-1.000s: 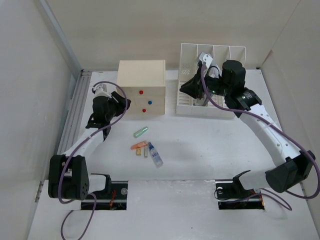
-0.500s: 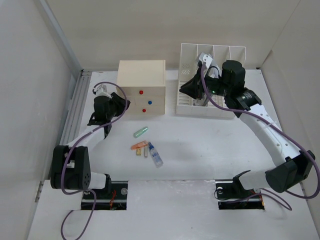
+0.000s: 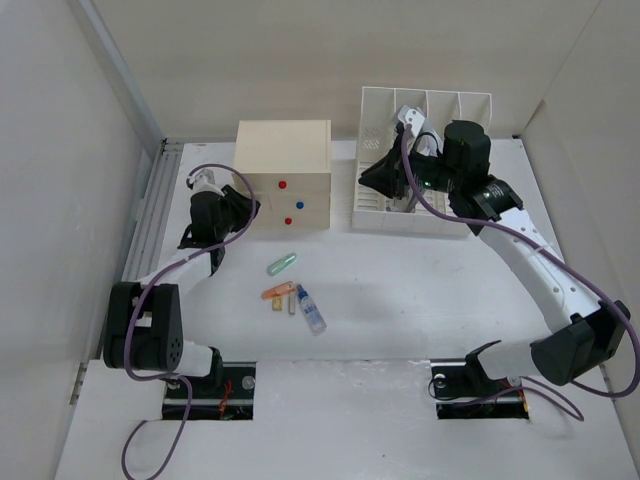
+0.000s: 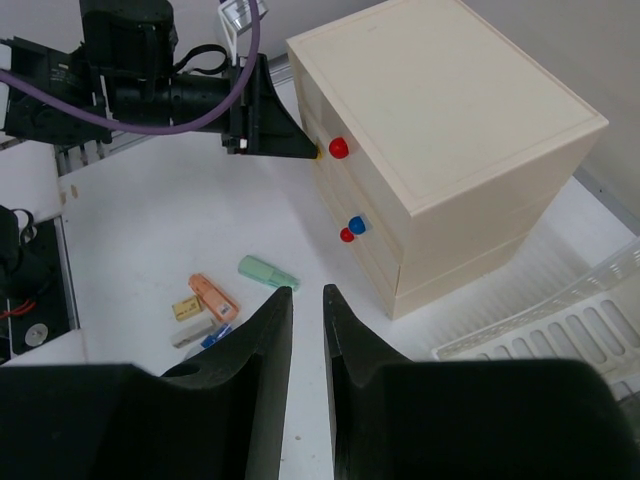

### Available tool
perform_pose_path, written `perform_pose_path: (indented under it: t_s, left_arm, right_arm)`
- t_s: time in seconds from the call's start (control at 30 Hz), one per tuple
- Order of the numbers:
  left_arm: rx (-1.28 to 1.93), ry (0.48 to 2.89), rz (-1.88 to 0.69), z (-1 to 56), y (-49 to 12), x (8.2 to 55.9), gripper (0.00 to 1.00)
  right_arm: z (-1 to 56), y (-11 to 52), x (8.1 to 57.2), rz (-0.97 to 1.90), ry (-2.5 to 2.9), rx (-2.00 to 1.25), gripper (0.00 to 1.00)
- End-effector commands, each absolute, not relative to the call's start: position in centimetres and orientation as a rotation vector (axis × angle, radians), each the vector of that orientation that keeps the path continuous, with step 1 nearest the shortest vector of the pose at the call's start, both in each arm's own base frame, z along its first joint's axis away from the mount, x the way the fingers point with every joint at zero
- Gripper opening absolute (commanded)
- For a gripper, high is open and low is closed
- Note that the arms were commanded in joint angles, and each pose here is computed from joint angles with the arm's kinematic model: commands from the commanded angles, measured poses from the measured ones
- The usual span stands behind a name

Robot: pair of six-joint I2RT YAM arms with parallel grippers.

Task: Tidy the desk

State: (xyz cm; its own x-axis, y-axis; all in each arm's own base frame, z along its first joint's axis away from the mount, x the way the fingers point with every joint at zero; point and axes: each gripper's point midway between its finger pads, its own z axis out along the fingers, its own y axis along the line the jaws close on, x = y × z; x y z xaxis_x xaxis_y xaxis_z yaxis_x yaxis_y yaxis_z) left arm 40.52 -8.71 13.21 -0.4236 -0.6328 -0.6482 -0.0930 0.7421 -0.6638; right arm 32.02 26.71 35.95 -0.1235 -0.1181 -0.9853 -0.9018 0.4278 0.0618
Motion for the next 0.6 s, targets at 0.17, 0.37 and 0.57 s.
perform_pose_path:
  t_s: [0.17,0.37,0.57]
  left_arm:
    - [-0.569,1.848,-0.648,14.7,-7.7,41.9,0.30]
    - [-0.565,1.849,-0.642,14.5,-8.2,42.0,0.27]
    - [-0.553,1.866,-0.661,14.1,-9.6,41.8,0.16]
  right_arm:
    - [36.3,27.0,32.0,0.899,1.523,-0.940,0.24]
    - [36.3,27.0,32.0,0.899,1.523,-0.940,0.24]
    - [36.3,27.0,32.0,0.899,1.523,-0.940,0.24]
